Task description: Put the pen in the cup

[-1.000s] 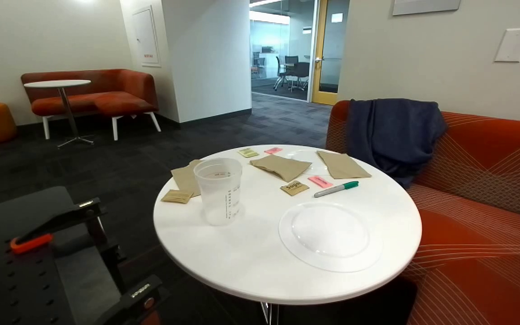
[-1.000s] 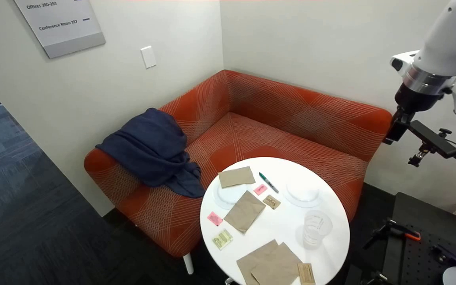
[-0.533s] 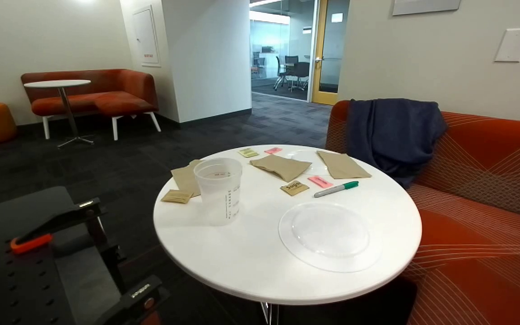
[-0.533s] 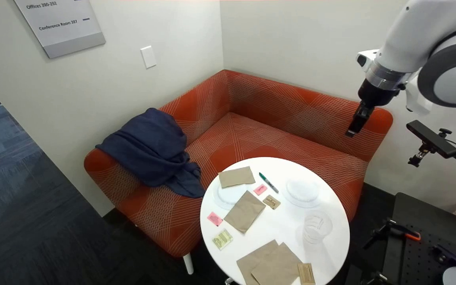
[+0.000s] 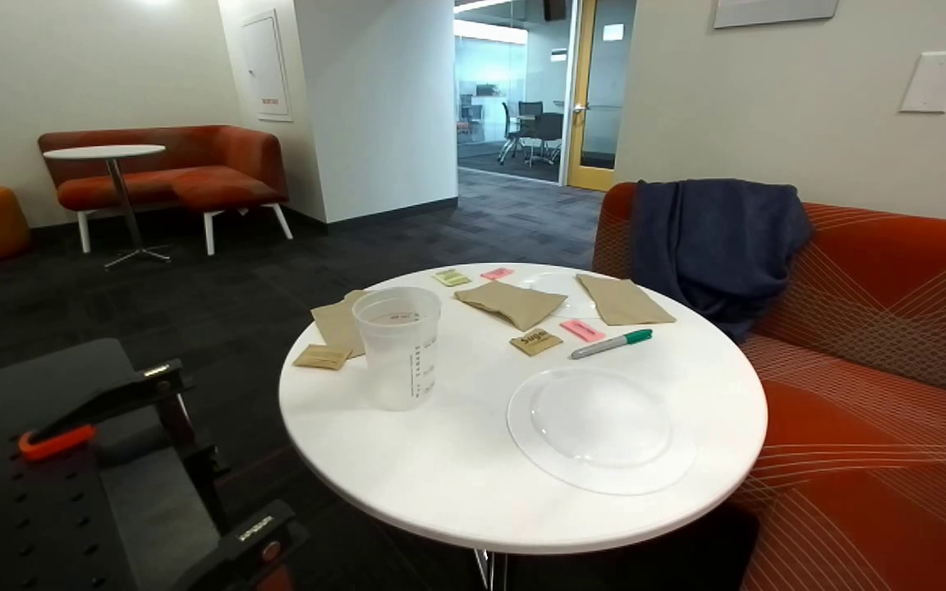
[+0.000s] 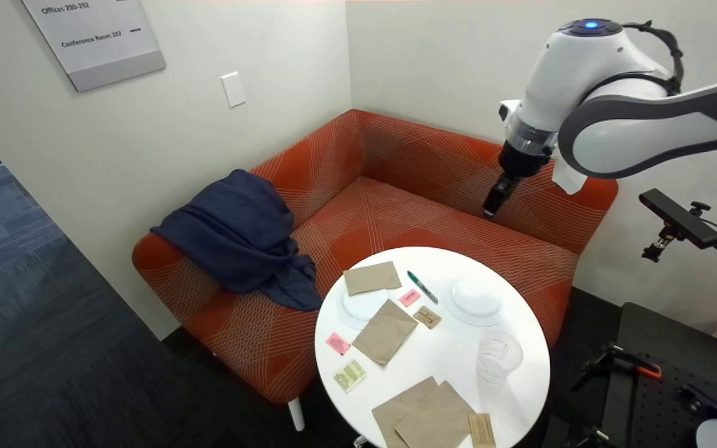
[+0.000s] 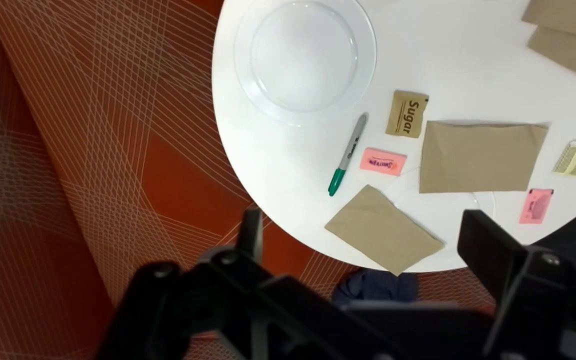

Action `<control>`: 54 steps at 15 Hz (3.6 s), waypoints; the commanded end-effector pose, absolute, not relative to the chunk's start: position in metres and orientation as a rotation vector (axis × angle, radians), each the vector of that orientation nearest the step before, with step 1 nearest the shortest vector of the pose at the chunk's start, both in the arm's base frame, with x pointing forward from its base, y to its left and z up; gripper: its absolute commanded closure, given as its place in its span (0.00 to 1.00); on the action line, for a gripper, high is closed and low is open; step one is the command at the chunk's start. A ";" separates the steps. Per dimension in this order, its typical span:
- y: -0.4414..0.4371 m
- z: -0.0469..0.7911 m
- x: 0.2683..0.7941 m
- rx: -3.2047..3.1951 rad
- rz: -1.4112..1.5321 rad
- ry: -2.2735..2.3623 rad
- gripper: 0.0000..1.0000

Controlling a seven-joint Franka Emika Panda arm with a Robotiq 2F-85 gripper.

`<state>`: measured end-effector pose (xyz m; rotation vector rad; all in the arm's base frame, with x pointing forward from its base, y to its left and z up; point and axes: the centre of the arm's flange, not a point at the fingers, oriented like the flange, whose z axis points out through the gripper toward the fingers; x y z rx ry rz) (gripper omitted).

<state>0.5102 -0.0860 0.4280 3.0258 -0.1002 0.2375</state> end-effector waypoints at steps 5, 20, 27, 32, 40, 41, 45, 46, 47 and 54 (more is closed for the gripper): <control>-0.084 0.371 0.600 3.068 0.201 -0.289 0.00; -0.081 0.255 0.661 3.115 0.133 -0.360 0.00; -0.082 0.213 0.669 3.113 0.106 -0.350 0.00; -0.085 0.181 0.671 3.110 0.040 -0.359 0.00; -0.084 0.157 0.662 3.101 -0.030 -0.318 0.00; -0.084 0.156 0.663 3.101 -0.031 -0.317 0.00; -0.086 0.156 0.664 3.112 -0.028 -0.315 0.00; -0.086 0.154 0.664 3.115 -0.027 -0.315 0.00; -0.086 0.152 0.663 3.113 -0.027 -0.319 0.00; -0.089 0.135 0.662 3.109 -0.016 -0.344 0.00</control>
